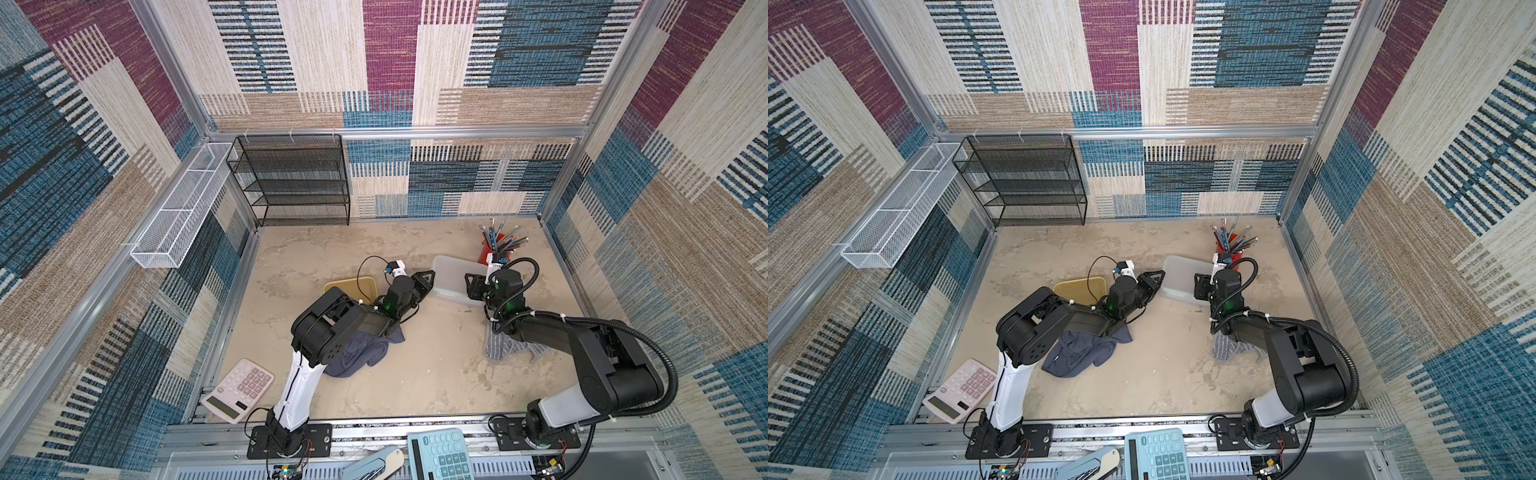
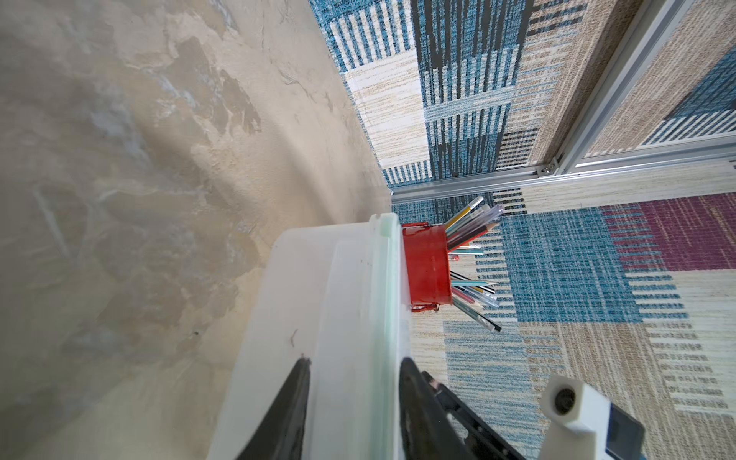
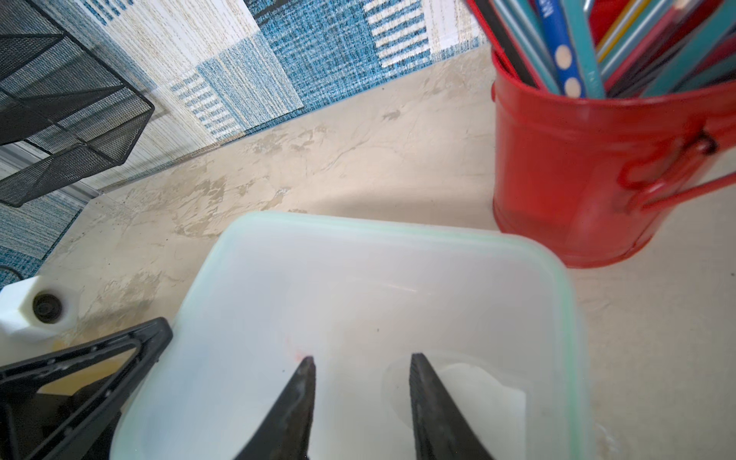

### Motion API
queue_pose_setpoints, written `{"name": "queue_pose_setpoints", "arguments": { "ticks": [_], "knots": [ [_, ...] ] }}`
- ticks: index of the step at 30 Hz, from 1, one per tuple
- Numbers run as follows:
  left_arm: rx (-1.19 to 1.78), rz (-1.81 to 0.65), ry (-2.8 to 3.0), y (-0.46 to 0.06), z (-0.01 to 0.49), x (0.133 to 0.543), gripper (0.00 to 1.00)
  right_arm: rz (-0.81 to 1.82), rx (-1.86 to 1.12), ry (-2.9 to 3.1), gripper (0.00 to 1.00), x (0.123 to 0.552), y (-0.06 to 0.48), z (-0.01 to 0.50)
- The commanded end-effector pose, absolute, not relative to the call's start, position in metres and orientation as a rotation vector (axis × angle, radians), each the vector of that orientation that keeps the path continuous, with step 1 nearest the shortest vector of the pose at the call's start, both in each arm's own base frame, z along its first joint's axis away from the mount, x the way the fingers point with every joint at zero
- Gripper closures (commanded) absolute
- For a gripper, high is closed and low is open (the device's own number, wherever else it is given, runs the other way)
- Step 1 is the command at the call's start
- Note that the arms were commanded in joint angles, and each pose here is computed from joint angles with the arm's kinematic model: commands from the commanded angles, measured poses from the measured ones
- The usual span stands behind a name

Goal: Wipe the insides of the lunch boxes
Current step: Open the fastener of the lunch box.

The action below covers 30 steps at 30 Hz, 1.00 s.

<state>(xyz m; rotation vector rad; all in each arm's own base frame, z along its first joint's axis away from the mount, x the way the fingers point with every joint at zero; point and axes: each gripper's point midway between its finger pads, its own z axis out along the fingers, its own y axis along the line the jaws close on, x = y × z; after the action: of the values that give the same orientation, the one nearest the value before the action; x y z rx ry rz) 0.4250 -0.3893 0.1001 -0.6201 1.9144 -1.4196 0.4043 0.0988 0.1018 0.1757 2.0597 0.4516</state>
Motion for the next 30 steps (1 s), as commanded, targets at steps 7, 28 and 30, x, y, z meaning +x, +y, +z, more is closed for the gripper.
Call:
{"name": "queue_pose_setpoints", "arguments": {
  "ticks": [7, 28, 30],
  "knots": [
    [-0.633, -1.437, 1.896, -0.388, 0.103, 0.423, 0.80, 0.420, 0.235, 2.301, 0.58, 0.368, 0.095, 0.044],
    [-0.627, -1.361, 1.904, -0.376, 0.105, 0.423, 0.70, 0.418, 0.229, 2.318, 0.57, 0.369, 0.096, 0.045],
    [-0.612, -1.356, 1.899, -0.375, 0.112, 0.422, 0.64, 0.430, 0.220, 2.304, 0.55, 0.373, 0.098, 0.053]
  ]
}}
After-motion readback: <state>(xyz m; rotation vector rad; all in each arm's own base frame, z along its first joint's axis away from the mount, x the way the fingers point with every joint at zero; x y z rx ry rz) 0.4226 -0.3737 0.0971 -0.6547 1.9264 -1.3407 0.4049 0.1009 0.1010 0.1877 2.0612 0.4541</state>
